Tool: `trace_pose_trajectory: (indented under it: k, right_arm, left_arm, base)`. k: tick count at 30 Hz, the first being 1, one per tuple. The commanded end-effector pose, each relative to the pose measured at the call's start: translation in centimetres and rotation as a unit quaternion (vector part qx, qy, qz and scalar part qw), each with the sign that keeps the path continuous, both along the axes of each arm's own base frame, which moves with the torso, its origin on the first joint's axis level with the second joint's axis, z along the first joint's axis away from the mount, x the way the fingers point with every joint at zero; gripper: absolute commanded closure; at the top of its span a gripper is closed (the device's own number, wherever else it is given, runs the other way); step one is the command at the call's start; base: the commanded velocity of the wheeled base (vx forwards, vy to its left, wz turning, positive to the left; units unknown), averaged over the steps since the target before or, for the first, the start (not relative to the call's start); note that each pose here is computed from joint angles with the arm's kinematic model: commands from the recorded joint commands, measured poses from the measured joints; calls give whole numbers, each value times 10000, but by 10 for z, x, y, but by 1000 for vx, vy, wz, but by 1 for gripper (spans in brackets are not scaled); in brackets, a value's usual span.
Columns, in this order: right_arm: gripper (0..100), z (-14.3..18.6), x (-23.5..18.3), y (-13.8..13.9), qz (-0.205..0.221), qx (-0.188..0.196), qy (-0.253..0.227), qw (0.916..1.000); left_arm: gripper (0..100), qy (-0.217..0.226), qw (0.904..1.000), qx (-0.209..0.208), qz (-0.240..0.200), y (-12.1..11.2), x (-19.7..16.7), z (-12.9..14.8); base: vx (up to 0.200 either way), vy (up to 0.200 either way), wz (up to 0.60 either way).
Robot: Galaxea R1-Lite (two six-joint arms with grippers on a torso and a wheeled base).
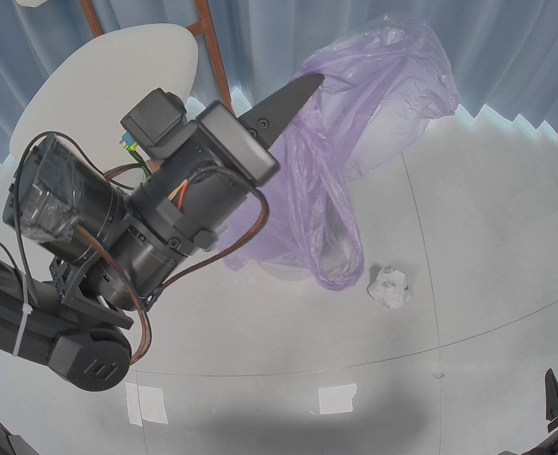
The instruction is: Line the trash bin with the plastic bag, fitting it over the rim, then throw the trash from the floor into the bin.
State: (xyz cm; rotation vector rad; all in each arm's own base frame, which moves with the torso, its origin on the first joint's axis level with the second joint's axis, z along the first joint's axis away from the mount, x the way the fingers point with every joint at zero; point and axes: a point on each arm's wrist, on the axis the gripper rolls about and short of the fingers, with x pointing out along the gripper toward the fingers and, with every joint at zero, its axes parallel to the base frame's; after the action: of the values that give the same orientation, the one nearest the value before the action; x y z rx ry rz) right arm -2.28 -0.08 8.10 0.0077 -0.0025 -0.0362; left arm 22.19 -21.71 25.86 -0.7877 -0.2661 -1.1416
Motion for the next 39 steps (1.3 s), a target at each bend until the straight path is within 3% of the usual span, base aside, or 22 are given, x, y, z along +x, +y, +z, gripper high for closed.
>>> trace_pose_trajectory:
  k: [1, 7, 15, 31, 39]
  right_arm:
    - [0, -5, 0, 0, -3, 0, -4, 10000]
    - [0, -5, 0, 0, -3, 0, -4, 10000]
    - [0, -5, 0, 0, -3, 0, -4, 10000]
    - [0, -5, 0, 0, -3, 0, -4, 10000]
    - [0, -5, 0, 0, -3, 0, -4, 10000]
  left_arm:
    - [100, 80, 9998, 36, 153, 4, 10, -5]
    - [100, 306, 9983, 170, 460, 19, 27, -19]
    - [100, 155, 9989, 430, -59, 31, 7, -16]
    - [100, 140, 9989, 443, -82, 31, 6, -16]
    - [100, 144, 9988, 451, -81, 32, 6, -16]
  base:
    - [0, 0, 0]
    - [0, 0, 0]
    - [0, 0, 0]
    - [0, 0, 0]
    - [200, 0, 0]
